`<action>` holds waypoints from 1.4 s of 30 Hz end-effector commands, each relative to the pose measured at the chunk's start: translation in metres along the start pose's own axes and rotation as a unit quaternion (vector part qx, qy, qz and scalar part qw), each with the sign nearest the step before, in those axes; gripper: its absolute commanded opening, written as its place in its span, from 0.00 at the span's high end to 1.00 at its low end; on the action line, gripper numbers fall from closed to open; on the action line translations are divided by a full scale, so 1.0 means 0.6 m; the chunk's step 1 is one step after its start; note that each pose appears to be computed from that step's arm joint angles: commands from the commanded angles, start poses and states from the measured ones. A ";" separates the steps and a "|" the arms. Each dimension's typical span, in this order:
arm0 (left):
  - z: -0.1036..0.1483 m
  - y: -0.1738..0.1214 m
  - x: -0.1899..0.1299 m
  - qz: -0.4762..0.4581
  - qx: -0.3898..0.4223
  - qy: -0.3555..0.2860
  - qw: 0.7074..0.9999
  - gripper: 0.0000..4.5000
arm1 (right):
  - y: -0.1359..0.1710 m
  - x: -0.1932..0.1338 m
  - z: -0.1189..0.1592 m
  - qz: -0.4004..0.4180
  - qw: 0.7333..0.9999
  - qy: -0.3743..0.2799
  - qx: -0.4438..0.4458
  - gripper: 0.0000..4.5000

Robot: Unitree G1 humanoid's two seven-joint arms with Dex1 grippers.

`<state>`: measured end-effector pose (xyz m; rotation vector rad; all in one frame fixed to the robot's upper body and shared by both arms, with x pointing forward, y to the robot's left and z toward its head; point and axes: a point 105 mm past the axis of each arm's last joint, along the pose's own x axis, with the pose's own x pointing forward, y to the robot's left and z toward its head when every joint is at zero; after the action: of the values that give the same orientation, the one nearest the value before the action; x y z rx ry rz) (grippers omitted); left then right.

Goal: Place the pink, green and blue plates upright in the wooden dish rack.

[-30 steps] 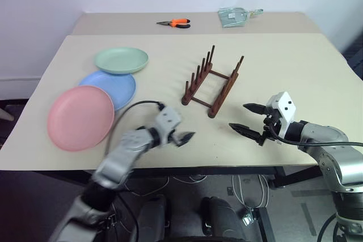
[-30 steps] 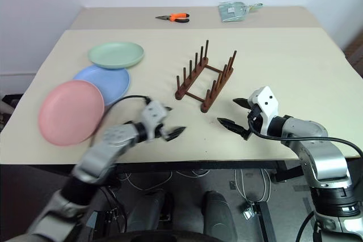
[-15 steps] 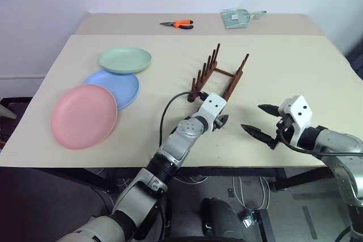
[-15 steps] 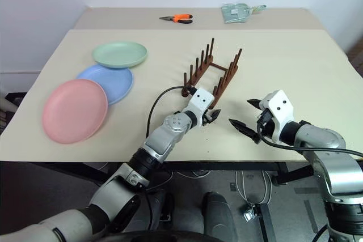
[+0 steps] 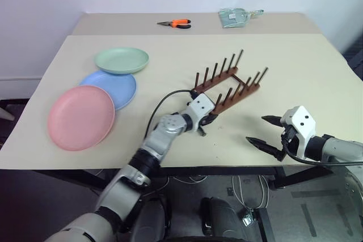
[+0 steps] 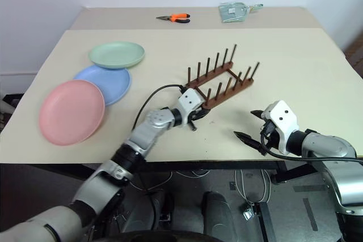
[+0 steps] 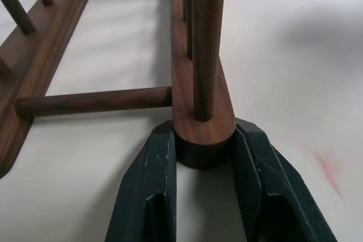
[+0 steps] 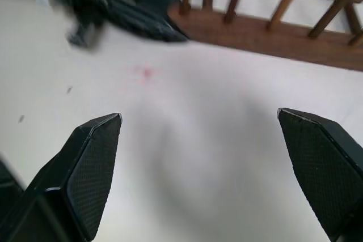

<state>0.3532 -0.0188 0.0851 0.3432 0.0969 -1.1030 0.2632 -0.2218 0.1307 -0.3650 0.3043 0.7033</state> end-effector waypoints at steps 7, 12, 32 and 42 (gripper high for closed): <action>-0.001 0.033 -0.062 -0.148 0.045 0.006 0.988 0.83 | -0.009 -0.001 0.016 -0.013 0.999 -0.018 -0.032 0.00; -0.006 0.056 -0.055 -0.111 0.039 0.011 0.993 0.39 | -0.011 -0.001 0.012 -0.018 0.999 -0.018 -0.034 0.00; -0.054 0.017 -0.100 0.041 -0.020 0.132 0.990 0.68 | -0.021 0.077 -0.047 -0.060 0.996 0.054 -0.046 0.99; -0.037 0.045 -0.042 0.090 -0.005 0.103 0.991 0.68 | -0.082 0.129 -0.049 -0.168 0.982 0.074 -0.040 0.99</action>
<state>0.3590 0.0126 0.0874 0.4110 0.2177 -0.9471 0.3423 -0.2122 0.0889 -0.5144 0.3223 0.4273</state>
